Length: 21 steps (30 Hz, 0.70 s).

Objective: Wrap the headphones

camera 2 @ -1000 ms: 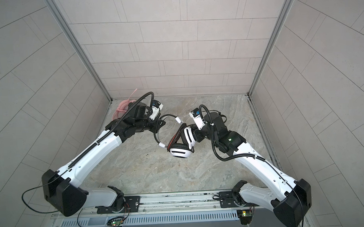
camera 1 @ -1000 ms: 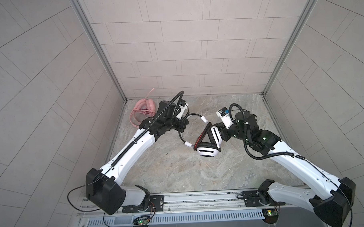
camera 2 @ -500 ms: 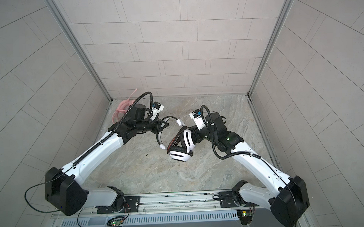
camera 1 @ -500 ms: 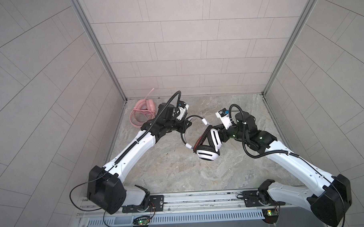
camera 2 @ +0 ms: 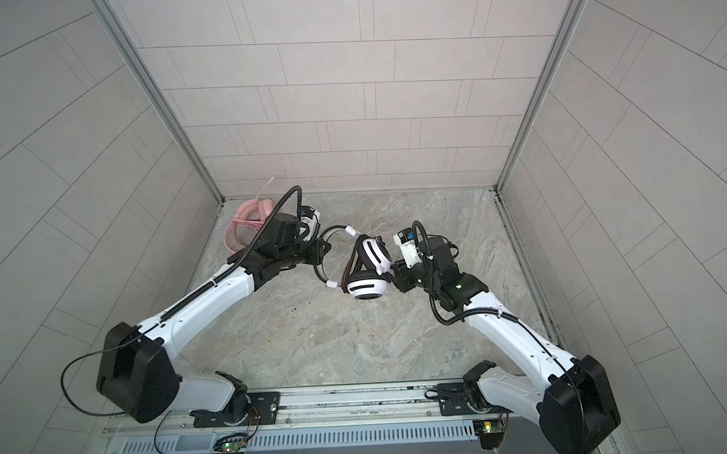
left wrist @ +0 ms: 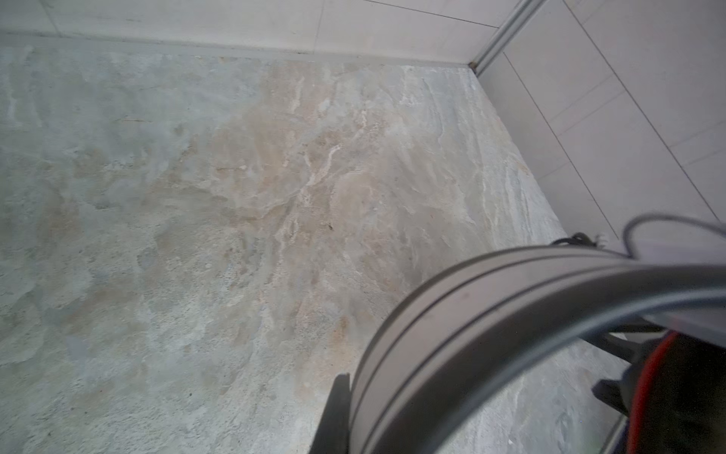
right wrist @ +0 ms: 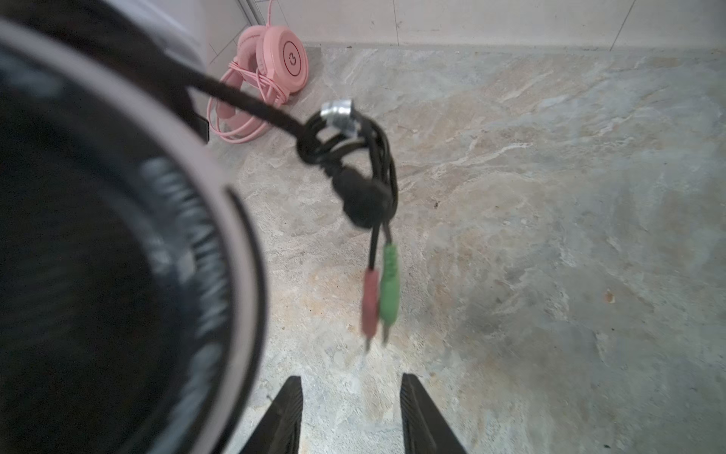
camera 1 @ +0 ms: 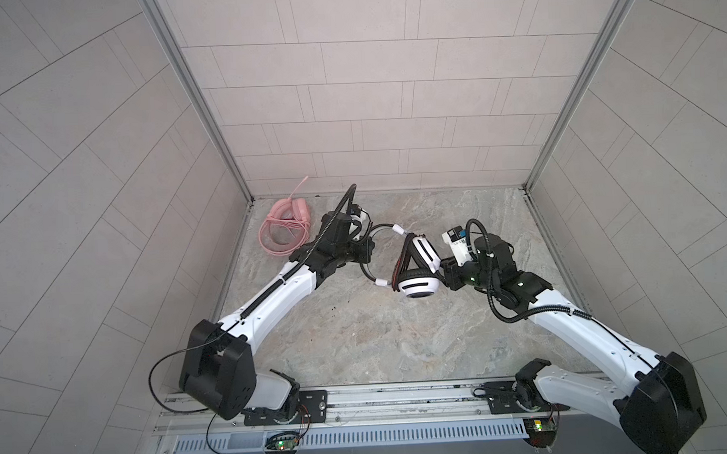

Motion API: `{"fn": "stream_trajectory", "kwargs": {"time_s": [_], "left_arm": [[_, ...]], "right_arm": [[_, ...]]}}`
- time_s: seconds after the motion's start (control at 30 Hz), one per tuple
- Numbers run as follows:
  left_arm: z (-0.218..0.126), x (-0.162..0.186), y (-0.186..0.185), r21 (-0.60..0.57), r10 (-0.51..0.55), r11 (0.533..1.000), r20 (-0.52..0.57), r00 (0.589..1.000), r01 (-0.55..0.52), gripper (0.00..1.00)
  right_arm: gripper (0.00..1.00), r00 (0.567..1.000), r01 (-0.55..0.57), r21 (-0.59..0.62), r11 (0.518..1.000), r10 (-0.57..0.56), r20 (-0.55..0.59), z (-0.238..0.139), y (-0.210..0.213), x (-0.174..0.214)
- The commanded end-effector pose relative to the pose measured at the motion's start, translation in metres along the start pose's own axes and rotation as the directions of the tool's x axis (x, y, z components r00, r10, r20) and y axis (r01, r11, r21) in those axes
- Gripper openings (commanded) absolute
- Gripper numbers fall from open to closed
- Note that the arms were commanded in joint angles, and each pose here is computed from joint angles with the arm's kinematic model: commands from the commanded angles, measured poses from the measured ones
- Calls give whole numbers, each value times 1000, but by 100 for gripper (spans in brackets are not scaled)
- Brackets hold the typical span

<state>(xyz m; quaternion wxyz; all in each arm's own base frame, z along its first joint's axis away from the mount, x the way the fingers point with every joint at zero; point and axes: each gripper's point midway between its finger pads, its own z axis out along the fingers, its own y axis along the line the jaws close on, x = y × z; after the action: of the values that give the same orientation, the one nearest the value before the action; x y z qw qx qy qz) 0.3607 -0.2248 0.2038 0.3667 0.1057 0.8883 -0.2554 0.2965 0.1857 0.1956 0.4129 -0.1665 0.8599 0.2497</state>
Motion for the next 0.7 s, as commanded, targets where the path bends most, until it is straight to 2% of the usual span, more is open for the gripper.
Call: {"fn": "stream_trajectory", "kwargs": {"time_s": [0.0,0.2,0.5,0.67], "left_arm": [[6,-12,0,1,-56,998,56,997,56,0],[19,3,4,-8,-78,997,-15,997,78,0],[12,44,11,-27,-76,997,-113,991,74,0],[11,70,15,-41,-128,992,-157,979,123,0]], "right_arm": [[44,999,39,72,997,-40,10,-10,-11,0],[49,999,28,177,984,-32,20,-21,-30,7],[49,999,-4,266,964,-9,47,-33,-46,6],[50,998,-30,280,960,12,65,-37,-50,7]]}}
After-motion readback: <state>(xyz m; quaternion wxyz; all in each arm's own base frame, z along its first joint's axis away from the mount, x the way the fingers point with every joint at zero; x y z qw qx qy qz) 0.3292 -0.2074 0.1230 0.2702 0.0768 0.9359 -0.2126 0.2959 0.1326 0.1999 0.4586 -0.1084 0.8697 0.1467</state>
